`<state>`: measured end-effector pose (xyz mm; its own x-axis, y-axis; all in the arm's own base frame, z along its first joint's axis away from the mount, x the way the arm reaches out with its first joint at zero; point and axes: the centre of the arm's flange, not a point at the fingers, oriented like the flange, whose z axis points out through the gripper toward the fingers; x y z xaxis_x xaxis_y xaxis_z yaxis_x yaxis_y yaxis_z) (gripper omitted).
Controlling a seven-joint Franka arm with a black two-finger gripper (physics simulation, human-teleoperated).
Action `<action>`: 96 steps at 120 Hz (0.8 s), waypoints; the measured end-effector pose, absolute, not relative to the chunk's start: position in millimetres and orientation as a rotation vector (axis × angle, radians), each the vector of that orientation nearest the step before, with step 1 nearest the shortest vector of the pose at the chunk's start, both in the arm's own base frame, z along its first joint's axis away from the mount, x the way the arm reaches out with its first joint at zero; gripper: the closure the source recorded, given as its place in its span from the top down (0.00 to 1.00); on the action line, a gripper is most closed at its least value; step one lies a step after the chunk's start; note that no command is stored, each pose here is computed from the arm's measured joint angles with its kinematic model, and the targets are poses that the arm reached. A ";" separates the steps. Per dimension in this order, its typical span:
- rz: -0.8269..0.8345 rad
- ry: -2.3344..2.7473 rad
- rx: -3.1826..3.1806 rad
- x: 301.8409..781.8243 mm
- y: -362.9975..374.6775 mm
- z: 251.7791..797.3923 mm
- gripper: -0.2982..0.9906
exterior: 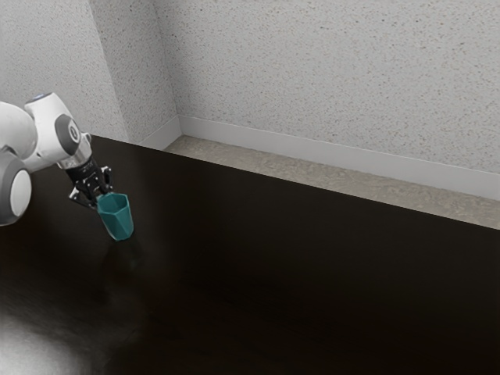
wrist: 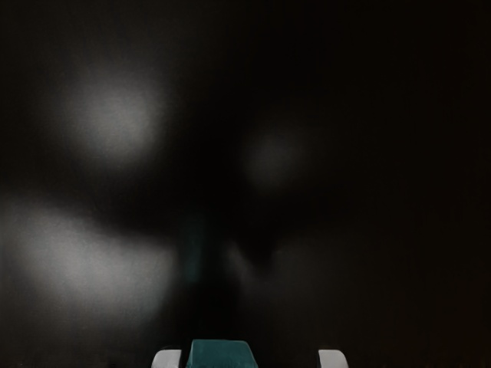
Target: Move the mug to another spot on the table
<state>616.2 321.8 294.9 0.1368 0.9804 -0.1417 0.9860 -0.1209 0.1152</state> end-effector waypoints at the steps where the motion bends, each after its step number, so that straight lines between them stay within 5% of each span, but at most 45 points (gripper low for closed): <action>1: -0.045 1.952 2.223 616.2 321.7 295.7 0.31; 36: -0.104 1.930 2.072 605.2 310.9 316.3 0.26; 96: -0.674 1.711 1.970 546.8 217.4 318.5 0.19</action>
<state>546.8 217.4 318.5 0.1143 0.7746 -0.6221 0.9907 -0.1353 0.0136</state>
